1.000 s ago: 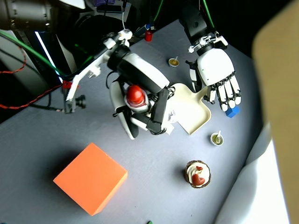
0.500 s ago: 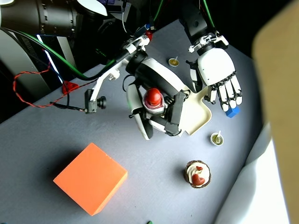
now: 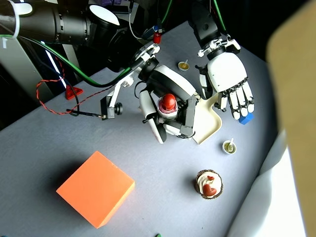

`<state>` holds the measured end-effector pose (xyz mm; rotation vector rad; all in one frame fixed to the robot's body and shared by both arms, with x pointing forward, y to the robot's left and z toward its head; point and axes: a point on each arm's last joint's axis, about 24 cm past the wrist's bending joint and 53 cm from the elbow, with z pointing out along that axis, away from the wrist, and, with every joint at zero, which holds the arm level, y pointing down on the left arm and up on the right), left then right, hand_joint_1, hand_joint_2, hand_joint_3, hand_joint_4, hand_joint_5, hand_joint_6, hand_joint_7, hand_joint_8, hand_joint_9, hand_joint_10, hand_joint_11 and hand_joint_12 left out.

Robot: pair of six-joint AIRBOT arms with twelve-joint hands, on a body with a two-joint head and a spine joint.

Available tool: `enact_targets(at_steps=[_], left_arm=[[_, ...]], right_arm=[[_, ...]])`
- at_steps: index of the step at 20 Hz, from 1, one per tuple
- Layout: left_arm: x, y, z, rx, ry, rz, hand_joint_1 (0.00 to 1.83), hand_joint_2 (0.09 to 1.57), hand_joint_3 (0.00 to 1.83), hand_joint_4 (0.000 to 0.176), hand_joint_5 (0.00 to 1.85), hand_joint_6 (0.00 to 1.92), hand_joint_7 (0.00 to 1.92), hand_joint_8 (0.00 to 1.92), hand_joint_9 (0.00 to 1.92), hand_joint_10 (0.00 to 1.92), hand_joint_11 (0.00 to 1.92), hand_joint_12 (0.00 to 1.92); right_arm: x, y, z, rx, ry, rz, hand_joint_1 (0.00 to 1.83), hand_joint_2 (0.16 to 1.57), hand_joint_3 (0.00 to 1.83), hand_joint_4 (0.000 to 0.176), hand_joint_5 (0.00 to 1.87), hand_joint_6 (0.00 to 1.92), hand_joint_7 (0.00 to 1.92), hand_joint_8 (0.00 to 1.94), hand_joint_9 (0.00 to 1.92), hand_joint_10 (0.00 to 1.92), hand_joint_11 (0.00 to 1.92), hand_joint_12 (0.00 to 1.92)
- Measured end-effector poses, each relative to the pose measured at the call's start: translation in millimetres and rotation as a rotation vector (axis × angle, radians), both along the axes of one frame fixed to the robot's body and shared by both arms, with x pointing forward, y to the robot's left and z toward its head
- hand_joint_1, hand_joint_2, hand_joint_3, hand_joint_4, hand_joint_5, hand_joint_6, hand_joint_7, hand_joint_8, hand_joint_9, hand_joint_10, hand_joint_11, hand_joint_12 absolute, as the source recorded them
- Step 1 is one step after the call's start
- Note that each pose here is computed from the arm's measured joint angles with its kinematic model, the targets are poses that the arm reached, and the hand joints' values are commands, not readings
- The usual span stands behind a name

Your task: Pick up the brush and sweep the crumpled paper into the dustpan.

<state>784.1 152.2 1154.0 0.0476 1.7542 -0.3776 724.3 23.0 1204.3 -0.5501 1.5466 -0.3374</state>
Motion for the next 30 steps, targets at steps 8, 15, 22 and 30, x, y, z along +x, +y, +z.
enact_targets(at_steps=[8,15,22,30], left_arm=[[0,-0.4,-1,-0.001,0.003,-0.002,1.06,1.13,0.00,0.039,0.95,1.02,0.30,0.00,0.16,0.00,0.00,0.34],[-1,-1.6,-2,0.000,0.007,-0.007,1.07,1.14,0.00,0.000,0.94,1.04,0.33,0.00,0.21,0.00,0.03,0.40],[-1,-2.2,-2,0.003,0.008,-0.011,1.10,1.12,0.00,0.000,0.97,0.99,0.33,0.00,0.20,0.00,0.00,0.44],[-1,-2.7,-2,0.003,0.008,-0.012,1.12,1.10,0.00,0.000,1.02,0.92,0.33,0.00,0.18,0.00,0.00,0.48]], right_arm=[[13,8,2,0.039,-0.034,0.009,1.64,1.14,0.00,0.160,1.04,1.92,1.15,1.94,1.11,1.92,1.04,1.92],[22,7,5,0.080,-0.070,0.005,1.65,1.14,0.00,0.165,1.06,1.92,1.17,1.94,1.12,1.92,1.07,1.92],[29,7,13,0.148,-0.103,0.004,1.67,1.14,0.00,0.166,1.05,1.92,1.14,1.94,1.10,1.92,1.05,1.92],[28,18,31,0.272,-0.148,0.031,1.66,1.14,0.00,0.165,1.05,1.92,1.17,1.94,1.14,1.92,1.09,1.92]])
